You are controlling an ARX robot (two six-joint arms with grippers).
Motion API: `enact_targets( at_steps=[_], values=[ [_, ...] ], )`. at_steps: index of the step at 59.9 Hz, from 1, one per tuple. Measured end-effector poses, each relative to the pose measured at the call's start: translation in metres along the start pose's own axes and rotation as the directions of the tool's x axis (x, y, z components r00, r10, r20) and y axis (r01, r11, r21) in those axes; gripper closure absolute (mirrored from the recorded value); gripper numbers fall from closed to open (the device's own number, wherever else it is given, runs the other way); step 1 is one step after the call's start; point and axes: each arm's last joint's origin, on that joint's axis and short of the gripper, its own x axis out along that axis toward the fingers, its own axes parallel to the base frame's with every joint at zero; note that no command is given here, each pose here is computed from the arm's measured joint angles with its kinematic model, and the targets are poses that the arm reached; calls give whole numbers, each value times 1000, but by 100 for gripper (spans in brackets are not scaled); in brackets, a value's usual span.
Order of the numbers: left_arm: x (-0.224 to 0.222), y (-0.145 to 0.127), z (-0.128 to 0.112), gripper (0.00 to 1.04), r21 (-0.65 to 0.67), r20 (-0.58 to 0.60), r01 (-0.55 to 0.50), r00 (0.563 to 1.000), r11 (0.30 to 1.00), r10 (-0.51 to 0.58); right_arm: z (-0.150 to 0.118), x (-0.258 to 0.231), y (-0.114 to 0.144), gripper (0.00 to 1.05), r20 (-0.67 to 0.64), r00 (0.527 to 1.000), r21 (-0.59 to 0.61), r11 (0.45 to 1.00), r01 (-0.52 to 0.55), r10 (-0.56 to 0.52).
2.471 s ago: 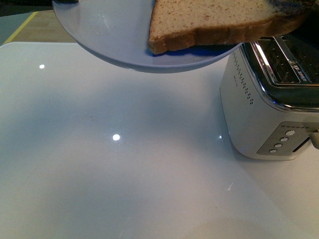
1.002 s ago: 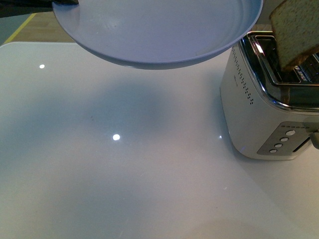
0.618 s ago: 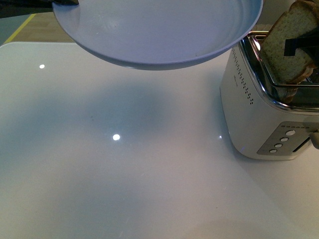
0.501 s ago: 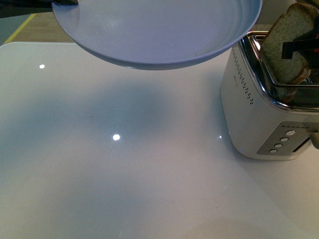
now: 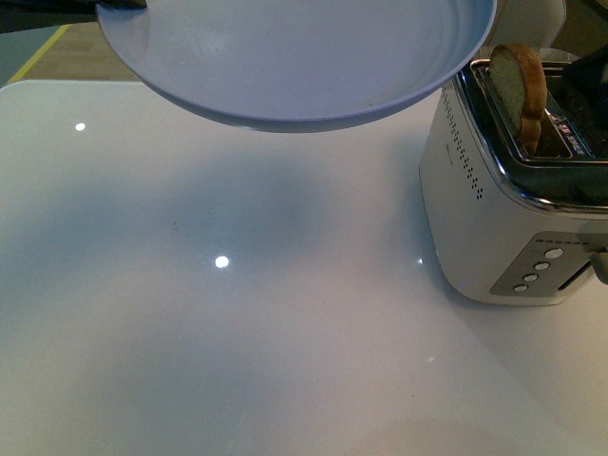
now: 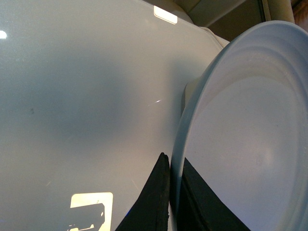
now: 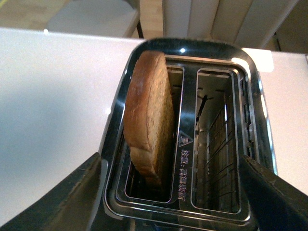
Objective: Left arm holds plate, right arm toasts bread
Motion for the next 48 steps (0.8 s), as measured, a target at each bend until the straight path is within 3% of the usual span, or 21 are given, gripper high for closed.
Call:
enact_targets(
  at_steps=[16,28,37,48],
  values=[
    [0,0,0,102,1,2,1,1000,1000,-1,17,-70,-12,9,139,990,64,998,-14,5],
    [0,0,0,102,3,6,2,1000,1000,-2,19,-73,-13,9,154,988,67,998,-13,3],
    [0,0,-1,102,5,5,-1,1000,1000,1,5,-81,-20,31,337,935,53,994,93,-105],
    [1,-1,-2,102,8,2,-1,1000,1000,1,-14,-95,-20,60,363,924,44,993,109,-117]
  ],
)
